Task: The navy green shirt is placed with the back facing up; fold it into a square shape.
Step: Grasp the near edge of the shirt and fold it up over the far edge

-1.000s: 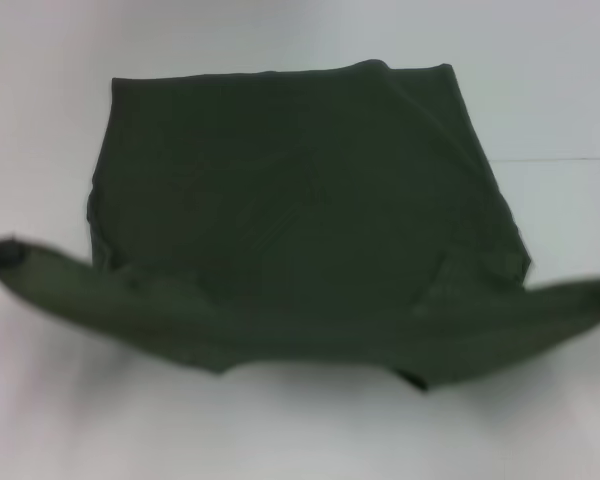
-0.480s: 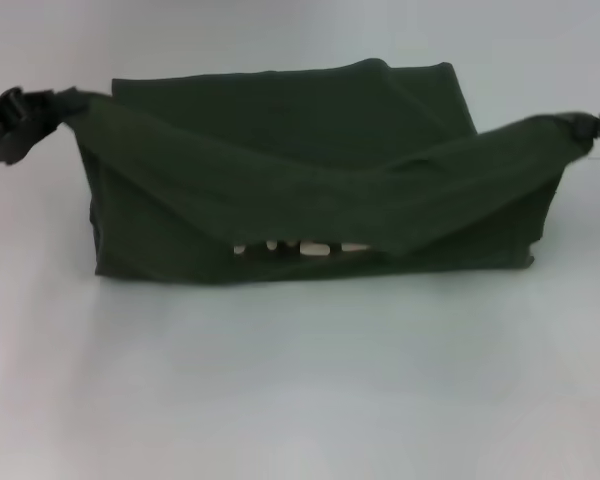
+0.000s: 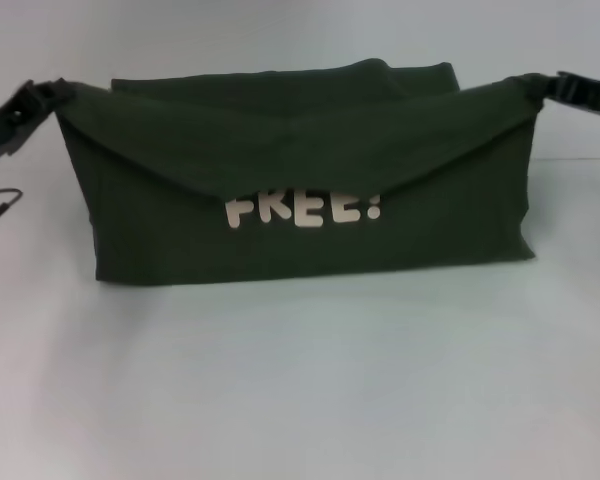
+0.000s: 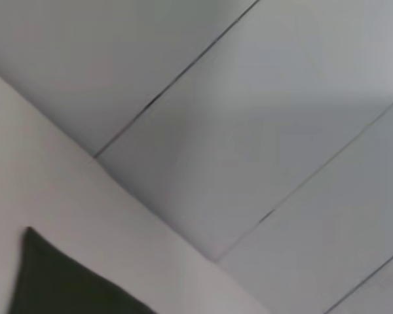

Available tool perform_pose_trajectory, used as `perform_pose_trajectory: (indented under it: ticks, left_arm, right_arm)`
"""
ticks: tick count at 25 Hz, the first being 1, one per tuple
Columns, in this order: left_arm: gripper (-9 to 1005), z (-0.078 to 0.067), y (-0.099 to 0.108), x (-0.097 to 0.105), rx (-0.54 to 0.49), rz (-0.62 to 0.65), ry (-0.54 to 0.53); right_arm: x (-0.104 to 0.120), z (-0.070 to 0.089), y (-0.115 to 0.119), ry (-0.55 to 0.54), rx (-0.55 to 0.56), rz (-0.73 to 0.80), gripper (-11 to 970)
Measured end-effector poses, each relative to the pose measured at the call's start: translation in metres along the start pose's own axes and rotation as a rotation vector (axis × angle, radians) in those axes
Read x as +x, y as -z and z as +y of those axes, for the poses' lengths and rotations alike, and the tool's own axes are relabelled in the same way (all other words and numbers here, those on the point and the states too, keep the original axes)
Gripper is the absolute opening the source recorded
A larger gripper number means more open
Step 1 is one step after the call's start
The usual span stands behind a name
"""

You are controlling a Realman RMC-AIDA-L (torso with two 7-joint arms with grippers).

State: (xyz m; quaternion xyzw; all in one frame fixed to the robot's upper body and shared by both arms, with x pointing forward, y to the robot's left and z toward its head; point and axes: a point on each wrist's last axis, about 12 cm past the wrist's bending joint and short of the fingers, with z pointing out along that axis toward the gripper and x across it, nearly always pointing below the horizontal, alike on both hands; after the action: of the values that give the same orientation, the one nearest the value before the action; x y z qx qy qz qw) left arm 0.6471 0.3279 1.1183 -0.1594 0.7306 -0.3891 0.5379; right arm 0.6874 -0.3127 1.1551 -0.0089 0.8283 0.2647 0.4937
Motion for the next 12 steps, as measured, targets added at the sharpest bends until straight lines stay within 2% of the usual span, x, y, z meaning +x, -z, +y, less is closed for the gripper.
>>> perform_pose_trajectory:
  ticks: [5,6,10,12]
  left_arm:
    - [97,-0.005,-0.015,0.018,-0.044,-0.002,-0.055]
    - [103,-0.009,-0.024,0.03,-0.065,-0.025,-0.083]
    - [131,-0.012,-0.029,0.038,-0.094,-0.048,-0.112]
    - [145,-0.012,-0.036,0.045,-0.154,-0.056,-0.119]
  right_arm:
    - [0.011,0.018,-0.029,0.066,0.09,-0.007,107]
    - [0.014,0.022,-0.034,0.079,0.106,-0.014,108]
    - [0.019,0.029,-0.043,0.121,0.157,-0.038,113]
    - [0.02,0.031,-0.046,0.137,0.172,-0.035,116]
